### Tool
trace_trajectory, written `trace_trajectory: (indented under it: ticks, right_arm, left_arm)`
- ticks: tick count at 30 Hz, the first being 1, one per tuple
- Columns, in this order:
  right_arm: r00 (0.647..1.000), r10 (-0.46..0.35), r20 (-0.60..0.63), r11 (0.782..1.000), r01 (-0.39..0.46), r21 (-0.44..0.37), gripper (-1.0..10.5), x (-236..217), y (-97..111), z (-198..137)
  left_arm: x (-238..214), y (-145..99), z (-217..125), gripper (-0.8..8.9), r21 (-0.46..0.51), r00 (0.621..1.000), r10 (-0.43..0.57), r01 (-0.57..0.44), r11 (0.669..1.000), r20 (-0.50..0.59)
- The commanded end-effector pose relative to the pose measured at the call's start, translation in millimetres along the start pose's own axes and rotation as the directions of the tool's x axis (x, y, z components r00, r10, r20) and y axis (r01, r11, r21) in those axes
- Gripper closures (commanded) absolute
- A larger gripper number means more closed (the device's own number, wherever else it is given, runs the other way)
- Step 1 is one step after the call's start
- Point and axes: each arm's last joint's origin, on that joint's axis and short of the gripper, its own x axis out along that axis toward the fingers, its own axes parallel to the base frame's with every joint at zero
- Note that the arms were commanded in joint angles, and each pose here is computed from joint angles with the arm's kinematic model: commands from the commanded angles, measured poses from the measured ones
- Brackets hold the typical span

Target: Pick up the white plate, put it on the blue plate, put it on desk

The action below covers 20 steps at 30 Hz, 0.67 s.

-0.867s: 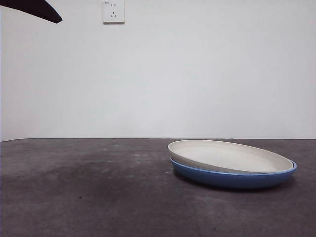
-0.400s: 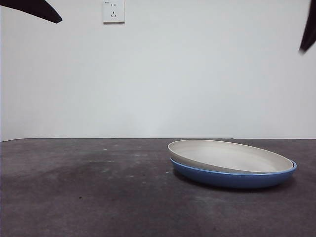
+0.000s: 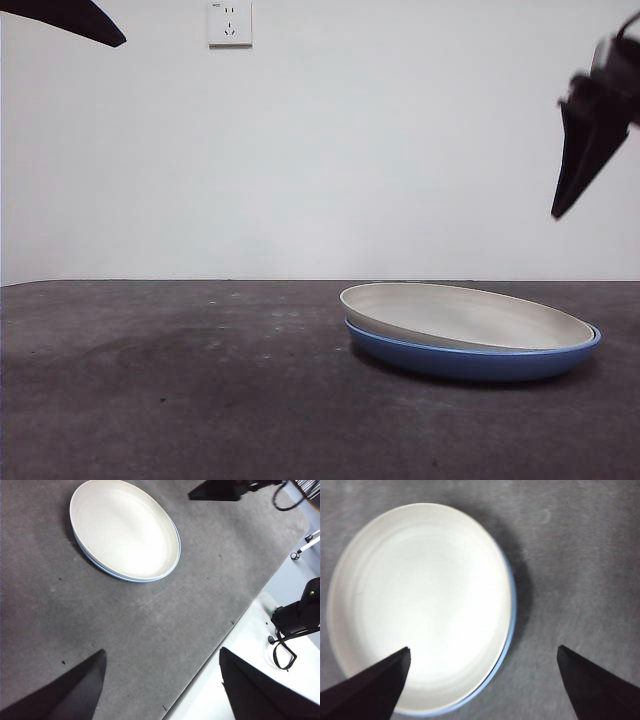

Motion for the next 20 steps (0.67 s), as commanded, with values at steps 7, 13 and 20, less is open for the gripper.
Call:
trace_trajectory:
  ticks: [7, 13, 20]
  right_arm:
    - [0.997, 0.047, -0.06, 0.999, -0.046, 0.018, 5.4, 46.8, -19.1, 9.2]
    - [0.995, 0.045, -0.086, 0.999, -0.043, 0.027, 6.0, 67.9, -26.9, 9.1]
    - [0.994, 0.045, -0.103, 0.999, -0.043, 0.029, 6.9, 78.2, -29.2, 7.7]
  left_arm:
    - [0.1, -1.3, 2.1, 4.48, 0.023, 1.0, -0.006, 0.006, 1.0, 0.005]
    - [0.1, -1.3, 2.1, 4.48, 0.022, 1.0, -0.006, 0.006, 1.0, 0.004]
    - [0.1, -1.3, 2.1, 4.48, 0.022, 1.0, -0.006, 0.006, 1.0, 0.004]
